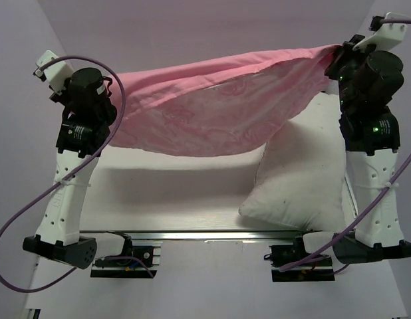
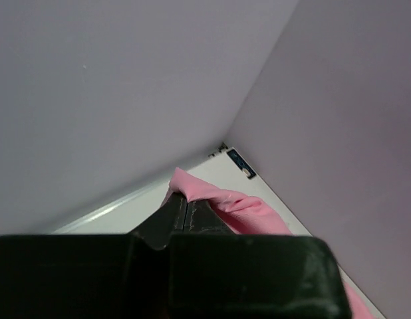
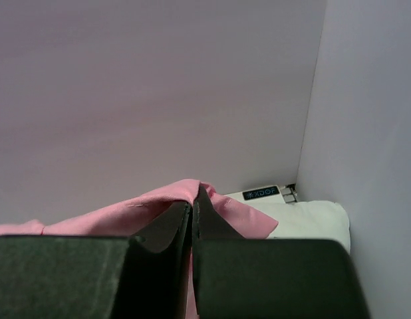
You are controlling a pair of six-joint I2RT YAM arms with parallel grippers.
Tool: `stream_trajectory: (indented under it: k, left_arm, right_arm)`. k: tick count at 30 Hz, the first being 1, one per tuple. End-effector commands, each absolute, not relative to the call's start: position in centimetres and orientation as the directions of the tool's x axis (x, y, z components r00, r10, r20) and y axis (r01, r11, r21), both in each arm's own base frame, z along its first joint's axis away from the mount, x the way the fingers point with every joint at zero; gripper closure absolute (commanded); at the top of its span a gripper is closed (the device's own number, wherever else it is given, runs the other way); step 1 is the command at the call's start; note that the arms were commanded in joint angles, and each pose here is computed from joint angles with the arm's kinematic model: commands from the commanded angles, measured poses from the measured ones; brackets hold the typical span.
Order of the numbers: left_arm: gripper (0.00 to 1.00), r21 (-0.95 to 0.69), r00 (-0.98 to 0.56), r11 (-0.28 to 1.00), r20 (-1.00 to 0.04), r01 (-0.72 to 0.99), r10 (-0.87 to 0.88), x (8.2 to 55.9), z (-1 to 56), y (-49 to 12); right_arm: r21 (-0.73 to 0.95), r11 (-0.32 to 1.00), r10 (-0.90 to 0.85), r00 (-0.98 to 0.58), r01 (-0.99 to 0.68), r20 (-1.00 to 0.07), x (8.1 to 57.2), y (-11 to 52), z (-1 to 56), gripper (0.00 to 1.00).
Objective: Put the pillow into the pillowcase
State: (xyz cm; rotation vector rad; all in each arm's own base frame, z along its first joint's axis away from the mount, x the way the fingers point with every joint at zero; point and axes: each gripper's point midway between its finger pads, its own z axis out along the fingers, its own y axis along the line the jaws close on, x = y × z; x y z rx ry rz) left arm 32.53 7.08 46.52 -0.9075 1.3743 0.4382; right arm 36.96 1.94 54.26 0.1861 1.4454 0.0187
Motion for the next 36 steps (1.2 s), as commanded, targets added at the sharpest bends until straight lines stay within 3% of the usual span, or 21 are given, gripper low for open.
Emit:
stream_trajectory:
  k: [1,3,8,10,11,12,14,17,18,19,24,25,27,28,29,31,32,34,36]
  left_arm:
    - [1.0,-0.224,0.179,0.564,-0.975,-0.795,-0.135,32.2,48.2,8.7]
    - [1.0,-0.218,0.175,0.586,-0.976,-0.78,-0.13,33.5,48.2,8.7]
    - [1.0,-0.146,0.033,0.67,-0.983,-0.728,-0.178,42.3,42.8,9.9]
    - [1.0,-0.179,0.034,0.67,-0.974,-0.721,-0.223,44.4,43.7,11.7]
    - [1.0,-0.106,-0.081,0.664,-0.966,-0.74,-0.245,46.8,40.1,13.2]
    - [1.0,-0.201,0.022,0.691,-0.966,-0.695,-0.259,47.5,45.2,13.1]
    - [1.0,-0.204,0.044,0.685,-0.969,-0.699,-0.244,49.0,46.3,14.3]
    - [1.0,-0.282,0.206,0.705,-0.959,-0.65,-0.194,47.8,51.7,14.3]
    - [1.0,-0.322,0.281,0.723,-0.942,-0.611,-0.182,45.0,54.9,13.7]
    - [1.0,-0.297,0.253,0.727,-0.952,-0.619,-0.173,45.0,53.5,13.8]
    - [1.0,-0.338,0.351,0.708,-0.927,-0.62,-0.135,40.2,57.8,14.1]
    - [1.0,-0.33,0.349,0.7,-0.929,-0.633,-0.122,39.7,57.7,14.3]
    - [1.0,-0.302,0.301,0.682,-0.946,-0.667,-0.125,39.9,55.2,14.6]
    - [1.0,-0.312,0.303,0.664,-0.943,-0.68,-0.134,39.0,54.9,14.8]
    - [1.0,-0.269,0.23,0.644,-0.962,-0.716,-0.146,39.3,51.6,15.1]
    - [1.0,-0.289,0.223,0.597,-0.957,-0.748,-0.185,37.3,49.0,15.4]
    - [1.0,-0.212,0.115,0.57,-0.973,-0.794,-0.201,37.3,43.6,15.7]
    - [1.0,-0.212,0.085,0.52,-0.963,-0.827,-0.257,35.8,39.0,15.7]
    - [0.85,-0.134,-0.012,0.453,-0.952,-0.881,-0.305,32.7,32.7,15.9]
  right_arm:
    - [0.102,0.984,0.081,0.139,0.146,-0.987,38.1,1.1,54.3,1.0]
    - [0.09,0.992,0.08,0.11,0.088,-0.991,39.4,2.3,53.4,1.0]
    - [0.091,0.987,0.098,0.048,-0.135,-0.994,45.7,7.5,49.9,1.0]
    - [0.096,0.981,0.103,0.031,-0.169,-0.994,49.1,8.7,48.4,1.0]
    - [0.101,0.975,0.112,0.045,-0.199,-0.993,50.2,9.5,48.8,1.0]
    - [0.101,0.971,0.13,0.123,-0.217,-0.984,50.1,9.6,52.5,1.0]
    - [0.119,0.963,0.154,0.132,-0.242,-0.979,52.8,10.6,52.7,1.0]
    - [0.134,0.941,0.224,0.277,-0.311,-0.934,52.1,11.5,57.9,1.0]
    - [0.139,0.936,0.244,0.314,-0.324,-0.917,52.1,11.6,58.4,1.0]
    - [0.141,0.93,0.265,0.354,-0.339,-0.897,50.7,11.5,60.1,1.0]
    - [0.16,0.913,0.289,0.318,-0.375,-0.903,46.5,11.6,59.2,1.0]
    - [0.182,0.913,0.282,0.243,-0.365,-0.928,47.8,11.9,54.7,1.0]
    - [0.167,0.898,0.269,0.206,-0.406,-0.941,45.7,12.7,52.8,1.0]
    - [0.185,0.899,0.248,0.113,-0.397,-0.962,46.4,13.2,48.0,1.0]
    - [0.188,0.896,0.238,0.075,-0.403,-0.968,46.0,14.1,46.0,1.0]
    - [0.199,0.9,0.222,0.016,-0.388,-0.975,44.8,15.3,42.6,1.0]
    - [0.207,0.908,0.194,-0.071,-0.364,-0.978,44.6,15.6,37.6,1.0]
    - [0.198,0.912,0.158,-0.139,-0.359,-0.978,42.9,16.3,33.7,0.95]
    - [0.202,0.919,0.105,-0.284,-0.338,-0.953,40.2,17.3,26.8,0.88]
